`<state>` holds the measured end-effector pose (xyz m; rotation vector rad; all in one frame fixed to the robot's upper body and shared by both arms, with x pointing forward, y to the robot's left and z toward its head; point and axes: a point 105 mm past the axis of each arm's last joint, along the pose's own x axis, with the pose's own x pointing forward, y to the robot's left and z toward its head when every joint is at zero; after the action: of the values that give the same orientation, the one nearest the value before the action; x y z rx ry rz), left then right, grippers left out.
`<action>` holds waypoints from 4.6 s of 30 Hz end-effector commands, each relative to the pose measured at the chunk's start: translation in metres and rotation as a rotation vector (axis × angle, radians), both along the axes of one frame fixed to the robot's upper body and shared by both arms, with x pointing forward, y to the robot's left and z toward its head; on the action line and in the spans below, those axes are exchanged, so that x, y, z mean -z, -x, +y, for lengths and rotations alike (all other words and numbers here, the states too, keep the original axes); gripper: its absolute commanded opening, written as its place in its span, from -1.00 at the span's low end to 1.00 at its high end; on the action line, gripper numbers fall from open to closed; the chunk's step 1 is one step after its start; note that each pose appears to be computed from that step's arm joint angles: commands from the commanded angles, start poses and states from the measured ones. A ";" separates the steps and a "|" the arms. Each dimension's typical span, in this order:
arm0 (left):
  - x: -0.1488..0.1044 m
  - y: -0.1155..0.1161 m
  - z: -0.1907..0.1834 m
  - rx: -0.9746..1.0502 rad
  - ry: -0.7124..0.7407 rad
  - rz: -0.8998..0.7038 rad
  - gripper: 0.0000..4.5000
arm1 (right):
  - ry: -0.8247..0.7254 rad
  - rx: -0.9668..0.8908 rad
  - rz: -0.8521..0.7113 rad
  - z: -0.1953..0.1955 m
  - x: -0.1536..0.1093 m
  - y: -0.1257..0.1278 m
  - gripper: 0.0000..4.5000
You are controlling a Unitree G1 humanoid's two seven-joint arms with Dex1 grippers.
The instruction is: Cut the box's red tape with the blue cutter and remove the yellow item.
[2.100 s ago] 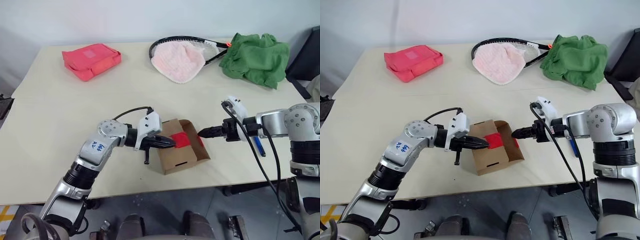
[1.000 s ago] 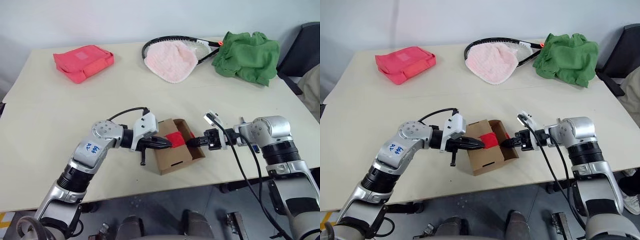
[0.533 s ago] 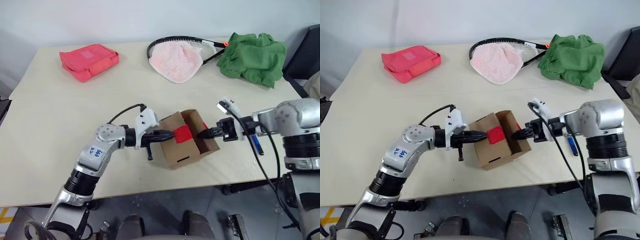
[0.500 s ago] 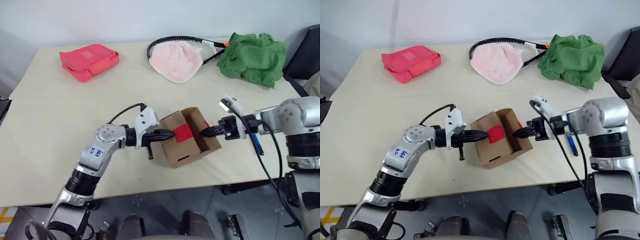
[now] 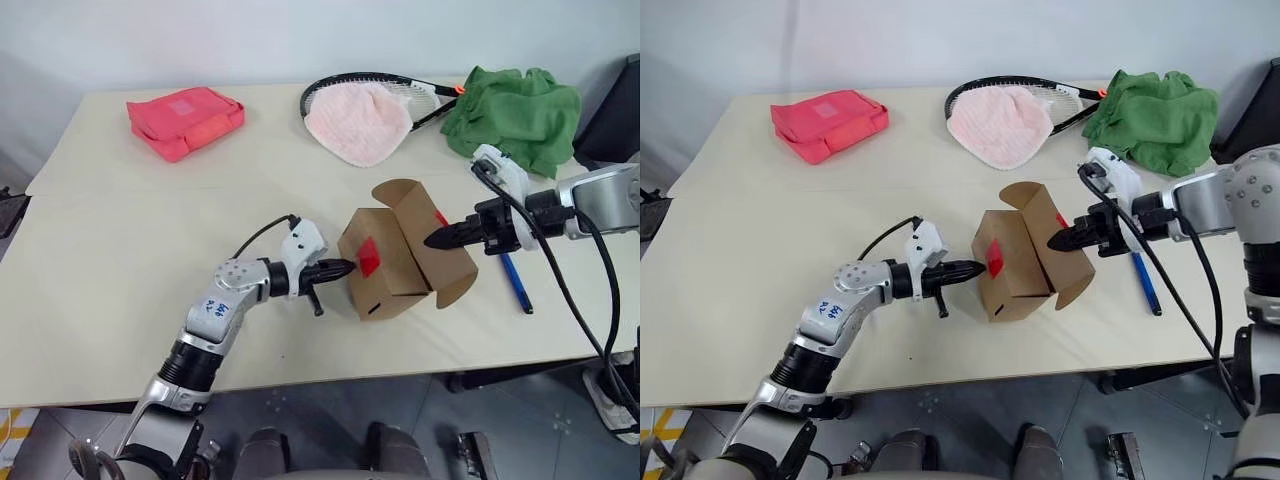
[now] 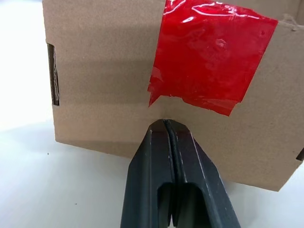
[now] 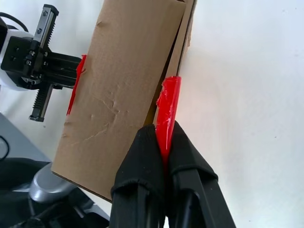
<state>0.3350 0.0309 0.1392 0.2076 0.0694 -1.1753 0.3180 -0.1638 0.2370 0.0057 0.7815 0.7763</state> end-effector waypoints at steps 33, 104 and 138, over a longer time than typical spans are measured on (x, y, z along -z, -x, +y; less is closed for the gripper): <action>0.017 0.010 0.024 0.019 -0.095 0.115 -1.00 | 0.226 0.071 -0.243 0.027 0.016 0.012 -1.00; -0.001 0.046 0.038 0.156 -0.140 0.335 -1.00 | 0.261 0.142 -0.371 0.022 0.024 0.021 -1.00; -0.024 0.040 0.012 0.244 -0.118 0.249 -1.00 | 0.339 0.231 -0.443 -0.002 -0.002 -0.001 -1.00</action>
<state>0.2857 0.0376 0.1768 0.1502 0.2932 -1.5128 0.3195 -0.1629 0.2244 -0.3353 0.5158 0.4132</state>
